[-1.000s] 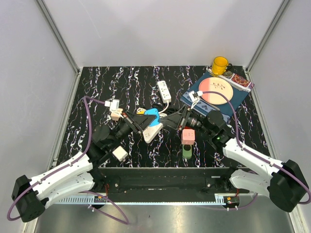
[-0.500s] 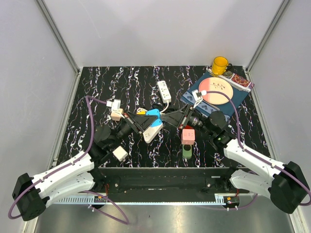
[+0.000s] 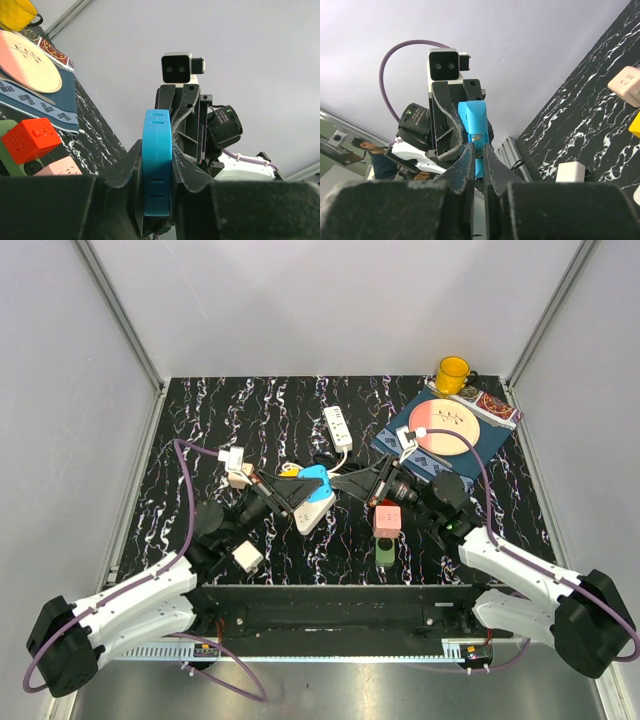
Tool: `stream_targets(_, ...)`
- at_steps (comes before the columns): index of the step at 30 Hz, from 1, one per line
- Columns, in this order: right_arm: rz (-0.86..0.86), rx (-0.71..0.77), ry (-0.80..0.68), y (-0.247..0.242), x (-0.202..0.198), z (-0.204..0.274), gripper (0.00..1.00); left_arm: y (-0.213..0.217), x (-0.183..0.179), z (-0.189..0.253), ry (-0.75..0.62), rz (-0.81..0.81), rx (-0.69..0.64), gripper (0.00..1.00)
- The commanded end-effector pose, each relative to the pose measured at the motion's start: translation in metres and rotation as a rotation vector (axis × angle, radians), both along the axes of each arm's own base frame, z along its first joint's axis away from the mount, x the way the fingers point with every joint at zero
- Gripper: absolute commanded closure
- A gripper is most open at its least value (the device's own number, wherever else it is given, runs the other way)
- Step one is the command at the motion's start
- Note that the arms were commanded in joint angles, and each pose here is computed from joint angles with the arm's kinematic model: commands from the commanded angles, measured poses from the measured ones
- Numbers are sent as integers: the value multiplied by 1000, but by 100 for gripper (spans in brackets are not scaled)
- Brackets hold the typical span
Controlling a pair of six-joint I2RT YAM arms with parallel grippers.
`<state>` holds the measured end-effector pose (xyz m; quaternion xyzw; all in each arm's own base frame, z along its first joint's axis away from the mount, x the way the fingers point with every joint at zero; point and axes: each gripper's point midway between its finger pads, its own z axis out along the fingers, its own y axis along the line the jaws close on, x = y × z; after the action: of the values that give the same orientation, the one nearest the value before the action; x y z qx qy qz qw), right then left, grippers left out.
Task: Insert the plug
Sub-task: Adjust the plug.
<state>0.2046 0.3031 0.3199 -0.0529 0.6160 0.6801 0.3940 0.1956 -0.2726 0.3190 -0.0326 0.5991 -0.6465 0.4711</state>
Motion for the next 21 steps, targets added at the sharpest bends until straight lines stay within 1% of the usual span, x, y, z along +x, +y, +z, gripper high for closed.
stream_targets(1, 20, 70, -24, -3, -2, 16, 92, 6, -12, 35, -104, -37, -112, 100)
stream_targets(9, 49, 98, -5, -2, -3, 18, 97, 8, -15, 38, -125, -46, -138, 100)
stream_targets(10, 49, 98, -4, -3, -3, 18, 97, 8, -15, 38, -125, -47, -139, 98)
stream_targets(15, 59, 103, -1, -2, -4, 18, 100, 8, -16, 38, -132, -50, -147, 80)
stream_targets(16, 61, 105, -5, -2, -4, 20, 100, 9, -16, 37, -131, -51, -146, 73)
stream_targets(19, 72, 102, -13, -1, -6, 21, 100, 7, -15, 36, -128, -55, -142, 62)
stream_targets(21, 88, 96, -18, 0, -8, 20, 100, 4, -15, 34, -124, -65, -130, 59)
